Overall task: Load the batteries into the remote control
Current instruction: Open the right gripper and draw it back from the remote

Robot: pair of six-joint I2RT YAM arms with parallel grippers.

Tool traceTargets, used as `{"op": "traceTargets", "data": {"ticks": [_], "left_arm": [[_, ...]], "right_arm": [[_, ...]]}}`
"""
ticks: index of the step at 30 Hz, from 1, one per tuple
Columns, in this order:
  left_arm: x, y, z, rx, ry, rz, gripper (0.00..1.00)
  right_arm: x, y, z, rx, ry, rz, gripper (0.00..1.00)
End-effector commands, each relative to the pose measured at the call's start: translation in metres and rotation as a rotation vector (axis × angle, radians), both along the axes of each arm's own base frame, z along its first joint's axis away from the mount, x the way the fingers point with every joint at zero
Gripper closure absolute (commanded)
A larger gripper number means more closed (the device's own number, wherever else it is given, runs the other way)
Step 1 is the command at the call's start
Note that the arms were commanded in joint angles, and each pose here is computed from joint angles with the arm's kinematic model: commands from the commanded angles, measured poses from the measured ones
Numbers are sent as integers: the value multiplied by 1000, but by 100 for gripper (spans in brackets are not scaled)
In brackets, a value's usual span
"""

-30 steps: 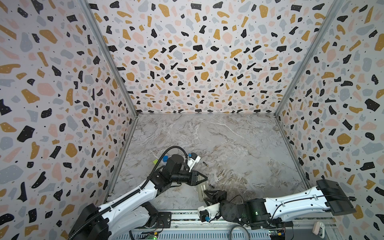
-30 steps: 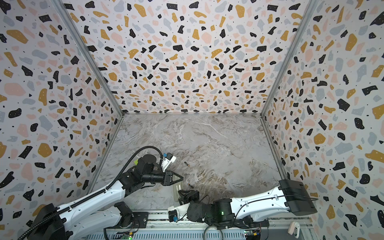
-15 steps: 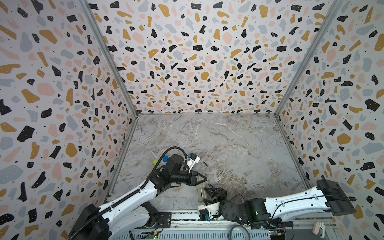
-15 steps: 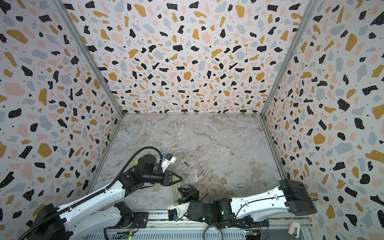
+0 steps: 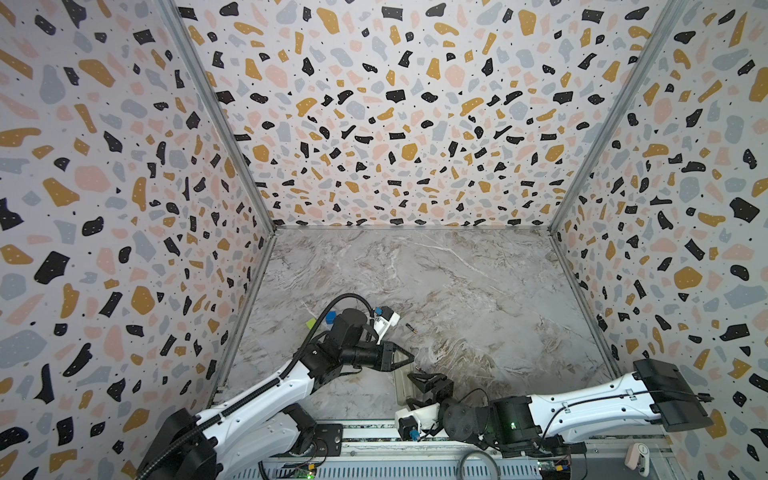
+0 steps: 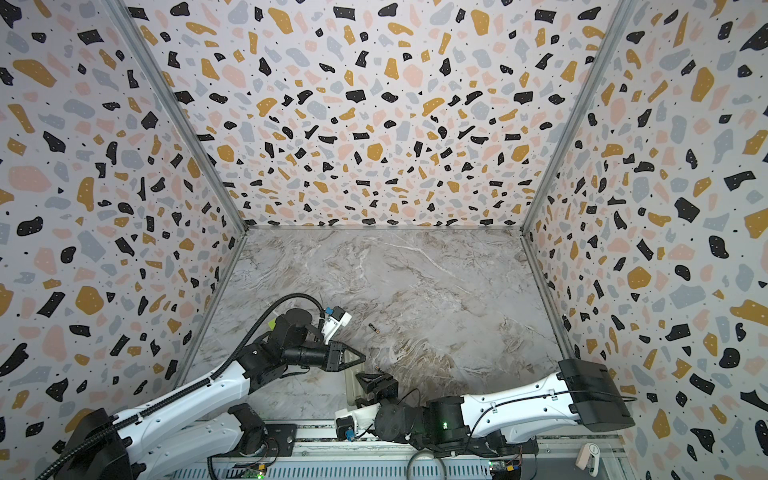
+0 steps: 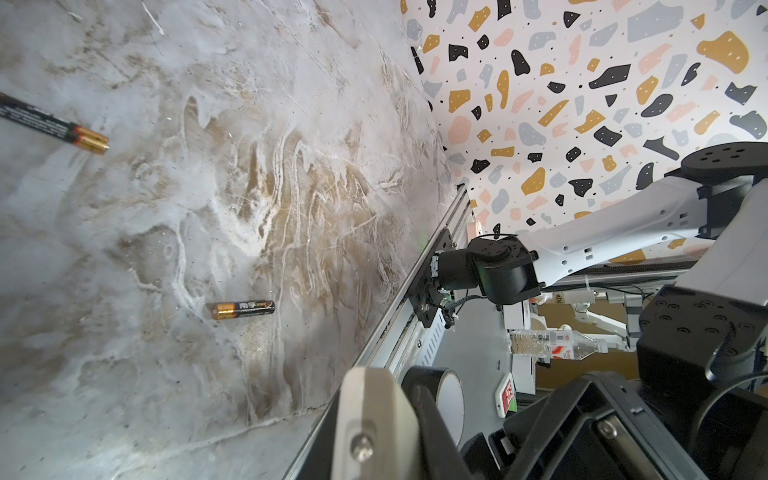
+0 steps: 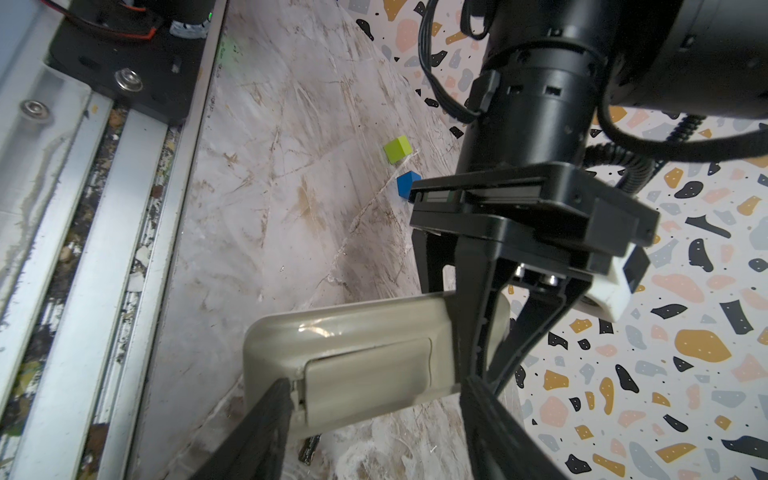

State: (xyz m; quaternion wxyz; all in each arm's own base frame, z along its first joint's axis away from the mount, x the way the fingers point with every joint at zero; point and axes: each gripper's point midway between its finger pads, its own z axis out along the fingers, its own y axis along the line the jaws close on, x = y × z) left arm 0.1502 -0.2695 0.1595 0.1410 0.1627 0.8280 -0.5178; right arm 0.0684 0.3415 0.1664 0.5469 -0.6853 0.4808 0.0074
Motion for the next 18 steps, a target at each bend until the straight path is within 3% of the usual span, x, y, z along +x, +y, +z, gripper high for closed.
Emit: {"op": "traceTargets", "data": {"ticks": [1, 13, 18], "left_arm": [[8, -4, 27, -55, -51, 12, 100], [24, 4, 32, -54, -74, 96, 100], [49, 16, 26, -24, -113, 215, 100]], "right_arm": [[4, -1, 2, 20, 5, -29, 31], [4, -1, 5, 39, 30, -37, 27], [4, -3, 43, 242, 160, -74, 28]]}}
